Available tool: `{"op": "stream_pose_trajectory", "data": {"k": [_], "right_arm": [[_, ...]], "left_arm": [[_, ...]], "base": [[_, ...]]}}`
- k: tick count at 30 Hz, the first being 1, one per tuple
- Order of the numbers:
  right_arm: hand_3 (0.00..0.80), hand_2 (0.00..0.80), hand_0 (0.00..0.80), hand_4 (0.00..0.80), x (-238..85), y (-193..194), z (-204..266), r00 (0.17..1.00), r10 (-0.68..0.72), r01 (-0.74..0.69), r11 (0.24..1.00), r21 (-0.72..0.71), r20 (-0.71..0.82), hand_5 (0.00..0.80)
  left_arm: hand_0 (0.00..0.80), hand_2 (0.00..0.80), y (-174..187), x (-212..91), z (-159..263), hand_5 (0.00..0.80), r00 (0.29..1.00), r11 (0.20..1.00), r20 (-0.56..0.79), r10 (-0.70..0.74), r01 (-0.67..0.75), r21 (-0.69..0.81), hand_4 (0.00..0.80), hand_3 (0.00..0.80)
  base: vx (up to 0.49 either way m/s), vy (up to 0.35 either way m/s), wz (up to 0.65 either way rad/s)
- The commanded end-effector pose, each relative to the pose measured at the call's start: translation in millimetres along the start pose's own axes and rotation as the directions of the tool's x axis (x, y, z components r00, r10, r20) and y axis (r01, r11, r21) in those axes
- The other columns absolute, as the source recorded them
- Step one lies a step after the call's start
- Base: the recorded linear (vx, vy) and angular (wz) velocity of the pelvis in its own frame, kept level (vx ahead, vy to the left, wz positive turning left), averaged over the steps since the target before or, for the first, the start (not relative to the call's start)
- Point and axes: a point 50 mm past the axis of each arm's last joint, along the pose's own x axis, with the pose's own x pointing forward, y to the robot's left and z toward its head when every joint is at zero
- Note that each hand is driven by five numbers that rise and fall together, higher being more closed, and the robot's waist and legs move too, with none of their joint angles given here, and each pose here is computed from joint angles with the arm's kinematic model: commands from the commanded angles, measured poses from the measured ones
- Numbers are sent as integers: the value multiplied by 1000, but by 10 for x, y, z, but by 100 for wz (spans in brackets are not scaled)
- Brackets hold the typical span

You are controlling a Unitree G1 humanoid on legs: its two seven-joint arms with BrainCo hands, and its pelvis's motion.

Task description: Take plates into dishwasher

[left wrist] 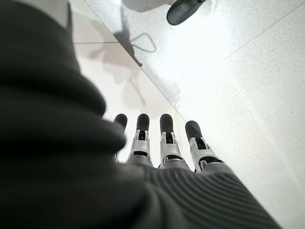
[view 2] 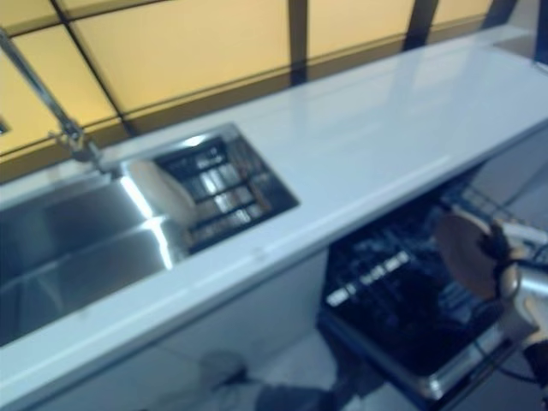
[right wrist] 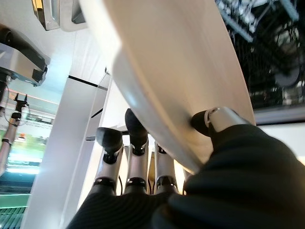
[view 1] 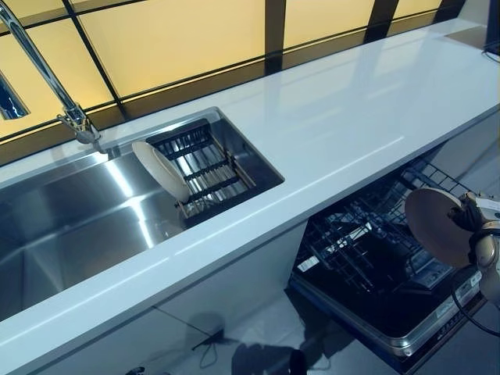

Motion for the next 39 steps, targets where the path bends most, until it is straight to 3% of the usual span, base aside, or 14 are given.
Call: {"op": "stream_pose_trajectory", "data": {"k": [1, 10, 39], "right_arm": [[800, 800, 800, 800, 193, -384, 74, 983, -182, 180, 982, -51, -38, 800], [800, 800, 800, 800, 303, -614, 91, 973, -228, 218, 963, -159, -41, 800], [800, 800, 800, 800, 330, -111, 56, 984, -35, 7, 987, -158, -176, 800]], "left_arm": [[0, 0, 106, 18, 57, 0, 999, 997, 6, 32, -33, 68, 0, 0], [0, 0, 2, 23, 156, 0, 999, 999, 31, -16, 14, 52, 0, 0], [0, 0, -94, 13, 110, 0, 998, 998, 30, -50, 49, 29, 0, 0]], "base": [[0, 0, 0], [-33, 4, 3], [4, 4, 4]]}}
